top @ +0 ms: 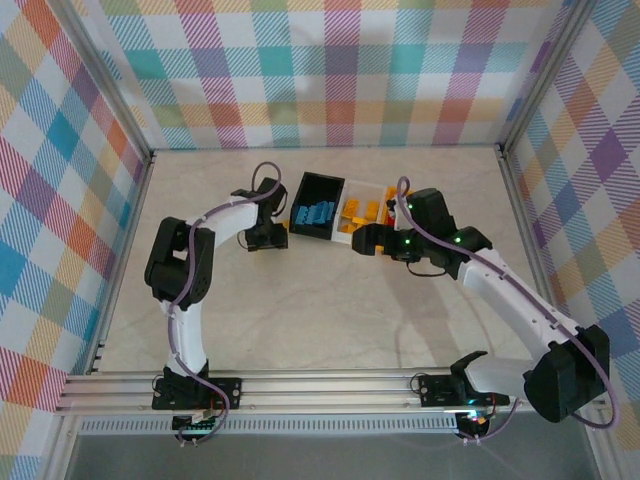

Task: Sort the legos into containers by color

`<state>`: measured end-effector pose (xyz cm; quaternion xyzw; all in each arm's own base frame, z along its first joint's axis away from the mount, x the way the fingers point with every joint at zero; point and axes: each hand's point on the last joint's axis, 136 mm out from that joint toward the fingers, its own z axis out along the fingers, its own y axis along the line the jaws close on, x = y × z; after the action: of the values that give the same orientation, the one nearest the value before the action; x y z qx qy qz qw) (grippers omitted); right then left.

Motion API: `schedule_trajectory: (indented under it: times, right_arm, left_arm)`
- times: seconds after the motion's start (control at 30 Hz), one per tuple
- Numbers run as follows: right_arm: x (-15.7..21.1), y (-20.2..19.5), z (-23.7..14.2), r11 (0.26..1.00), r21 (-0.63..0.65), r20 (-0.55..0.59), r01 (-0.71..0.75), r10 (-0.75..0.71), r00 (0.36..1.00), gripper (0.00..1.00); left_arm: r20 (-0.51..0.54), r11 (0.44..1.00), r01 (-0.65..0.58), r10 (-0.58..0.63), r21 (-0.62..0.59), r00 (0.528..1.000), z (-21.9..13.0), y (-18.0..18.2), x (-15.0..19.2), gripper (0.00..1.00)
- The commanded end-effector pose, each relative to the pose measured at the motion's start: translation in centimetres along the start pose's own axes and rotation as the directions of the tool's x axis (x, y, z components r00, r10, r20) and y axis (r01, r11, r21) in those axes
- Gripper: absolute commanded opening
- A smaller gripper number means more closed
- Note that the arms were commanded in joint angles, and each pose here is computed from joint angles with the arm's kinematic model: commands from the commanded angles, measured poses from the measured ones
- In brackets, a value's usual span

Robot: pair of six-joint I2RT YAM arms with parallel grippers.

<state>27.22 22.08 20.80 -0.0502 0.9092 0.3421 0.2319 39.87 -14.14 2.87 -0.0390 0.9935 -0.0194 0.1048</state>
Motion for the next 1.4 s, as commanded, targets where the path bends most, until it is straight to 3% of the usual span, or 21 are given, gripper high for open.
schedule_trajectory:
  times: [0.0,0.33,0.97,1.37]
  right_arm:
    - [-0.6,0.9,-0.1,1.000,-0.009,-0.005,0.020,-0.020,1.000,0.96]
    - [-1.0,1.2,0.9,1.000,-0.012,-0.022,0.021,-0.021,1.000,0.96]
    - [0.4,1.4,0.8,1.000,0.007,-0.030,0.012,-0.011,0.999,0.96]
    - [0.2,2.9,2.0,0.999,0.004,-0.043,0.039,-0.039,0.998,0.95]
  left_arm:
    - [0.023,0.999,-0.005,0.004,0.032,1.000,0.4,-0.9,-1.9,0.57]
    - [0.003,0.998,-0.004,0.003,0.057,1.000,2.0,-2.2,-3.3,0.56]
    - [0.021,0.998,-0.047,0.047,0.029,0.999,1.5,-1.4,-6.1,0.62]
    - [-0.017,0.998,-0.042,0.042,0.047,0.999,1.3,-0.7,-4.3,0.49]
